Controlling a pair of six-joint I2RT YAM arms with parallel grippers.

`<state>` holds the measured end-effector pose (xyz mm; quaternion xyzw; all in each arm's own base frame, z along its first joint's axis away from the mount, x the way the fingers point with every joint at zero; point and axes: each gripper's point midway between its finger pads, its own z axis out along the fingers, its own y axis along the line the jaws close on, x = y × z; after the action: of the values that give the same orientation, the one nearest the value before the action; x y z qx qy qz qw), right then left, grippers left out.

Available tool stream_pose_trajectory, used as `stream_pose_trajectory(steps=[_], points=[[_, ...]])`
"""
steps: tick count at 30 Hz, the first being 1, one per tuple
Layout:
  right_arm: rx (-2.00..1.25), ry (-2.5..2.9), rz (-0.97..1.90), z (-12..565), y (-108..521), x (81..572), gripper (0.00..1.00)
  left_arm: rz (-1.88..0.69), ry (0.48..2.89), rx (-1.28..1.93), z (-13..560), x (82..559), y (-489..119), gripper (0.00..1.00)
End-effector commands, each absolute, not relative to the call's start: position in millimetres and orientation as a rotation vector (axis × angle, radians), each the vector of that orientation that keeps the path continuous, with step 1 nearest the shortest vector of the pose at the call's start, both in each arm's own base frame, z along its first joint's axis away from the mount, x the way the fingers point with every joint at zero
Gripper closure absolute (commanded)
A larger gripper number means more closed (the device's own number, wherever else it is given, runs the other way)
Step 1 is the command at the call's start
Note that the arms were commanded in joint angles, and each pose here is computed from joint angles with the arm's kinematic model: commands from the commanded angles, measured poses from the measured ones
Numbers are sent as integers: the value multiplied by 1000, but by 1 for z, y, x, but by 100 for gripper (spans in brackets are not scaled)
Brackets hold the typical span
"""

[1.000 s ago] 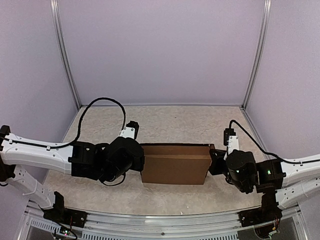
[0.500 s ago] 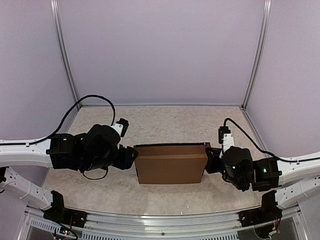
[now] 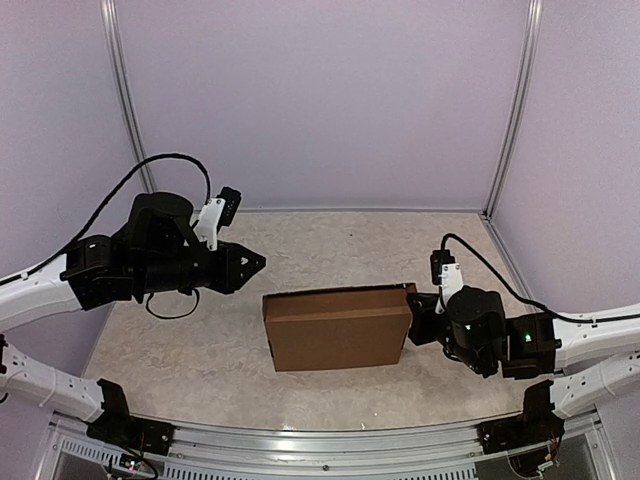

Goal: Fold the paper box

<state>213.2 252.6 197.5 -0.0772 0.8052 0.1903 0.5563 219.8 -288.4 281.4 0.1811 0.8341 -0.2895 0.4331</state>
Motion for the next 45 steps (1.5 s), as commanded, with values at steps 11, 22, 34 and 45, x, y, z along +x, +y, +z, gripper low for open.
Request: stream_pose_trajectory(steps=[11, 22, 34, 45], points=[[-392, 2003, 345, 153, 252, 202, 100, -880, 2060, 579, 299, 258, -358, 100], [-373, 1981, 285, 155, 248, 209, 100, -646, 2095, 283, 294, 276, -348, 100], [-333, 1987, 221, 153, 240, 214, 100, -558, 2073, 174, 282, 263, -373, 100], [-321, 1994, 212, 148, 236, 213, 100, -535, 2109, 174, 261, 255, -396, 100]])
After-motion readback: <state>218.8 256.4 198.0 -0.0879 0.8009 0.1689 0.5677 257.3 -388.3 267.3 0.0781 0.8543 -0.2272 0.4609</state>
